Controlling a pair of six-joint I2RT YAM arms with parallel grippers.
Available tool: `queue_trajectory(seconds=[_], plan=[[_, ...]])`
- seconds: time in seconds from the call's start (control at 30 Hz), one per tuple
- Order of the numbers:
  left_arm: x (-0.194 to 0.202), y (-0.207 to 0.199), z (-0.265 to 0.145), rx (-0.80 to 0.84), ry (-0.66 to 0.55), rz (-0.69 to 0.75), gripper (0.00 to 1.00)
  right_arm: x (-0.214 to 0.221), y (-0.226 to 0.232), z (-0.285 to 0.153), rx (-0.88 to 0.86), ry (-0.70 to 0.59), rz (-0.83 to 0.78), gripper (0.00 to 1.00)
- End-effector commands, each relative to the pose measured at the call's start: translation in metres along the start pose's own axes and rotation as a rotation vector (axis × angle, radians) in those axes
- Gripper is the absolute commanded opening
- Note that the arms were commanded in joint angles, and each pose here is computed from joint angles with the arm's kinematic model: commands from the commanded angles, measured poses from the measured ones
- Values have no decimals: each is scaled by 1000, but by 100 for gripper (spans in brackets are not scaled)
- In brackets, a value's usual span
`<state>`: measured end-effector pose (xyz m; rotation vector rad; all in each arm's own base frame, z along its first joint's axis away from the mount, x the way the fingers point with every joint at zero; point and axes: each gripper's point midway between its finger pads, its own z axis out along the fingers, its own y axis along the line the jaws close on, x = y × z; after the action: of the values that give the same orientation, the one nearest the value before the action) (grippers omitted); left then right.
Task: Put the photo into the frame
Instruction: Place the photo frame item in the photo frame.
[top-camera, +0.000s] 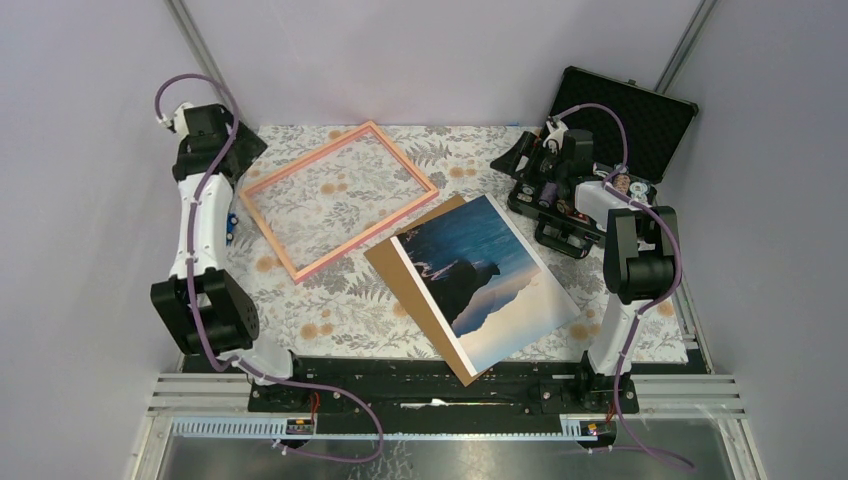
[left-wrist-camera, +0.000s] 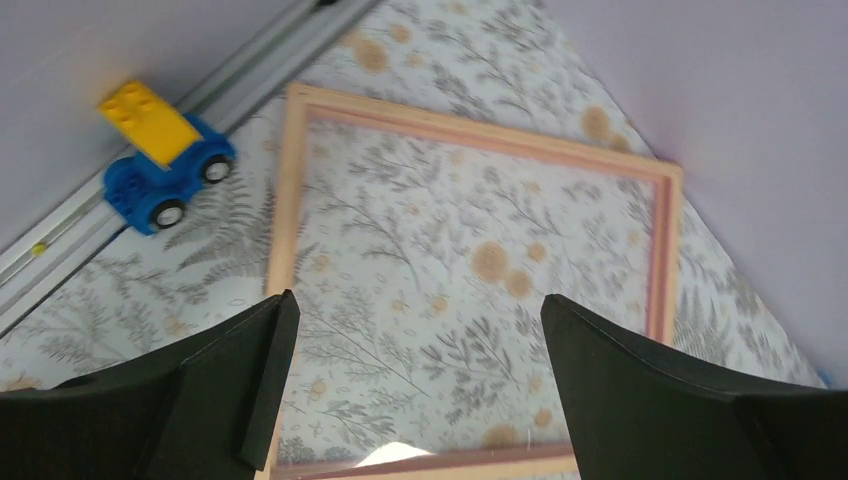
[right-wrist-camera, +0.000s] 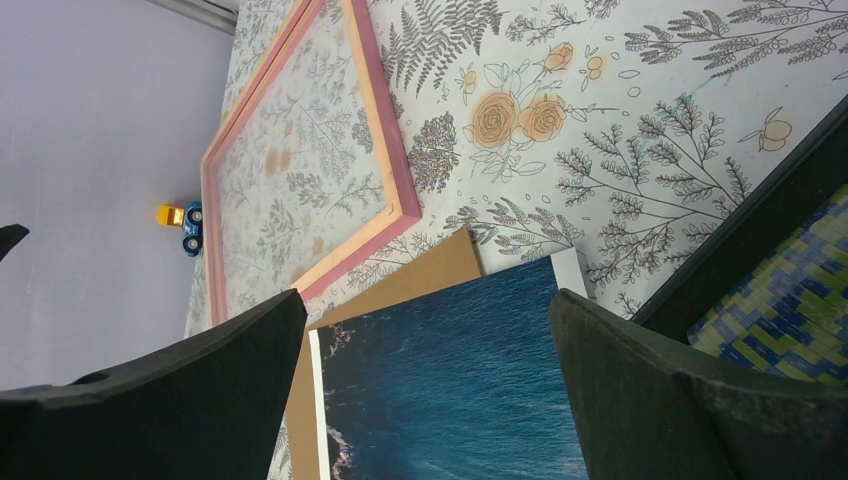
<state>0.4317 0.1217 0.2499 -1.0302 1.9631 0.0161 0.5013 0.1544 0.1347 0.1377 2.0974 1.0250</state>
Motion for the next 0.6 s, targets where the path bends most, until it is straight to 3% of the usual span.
queue_trajectory(seconds=[0.0,0.17,0.3,0.4,0.57], plan=[[30,-44,-5,204,68,169,99,-10,9,1,-26,-20,-41,100],[62,-43,20,211,158,192,99,-10,9,1,-29,-18,-38,100],[69,-2,44,33,153,137,99,-10,8,2,-28,-11,-38,100],[87,24,62,28,231,66,99,-10,9,2,-34,-14,-37,100],[99,52,83,5,253,18,99,-9,9,2,-33,-11,-35,100]])
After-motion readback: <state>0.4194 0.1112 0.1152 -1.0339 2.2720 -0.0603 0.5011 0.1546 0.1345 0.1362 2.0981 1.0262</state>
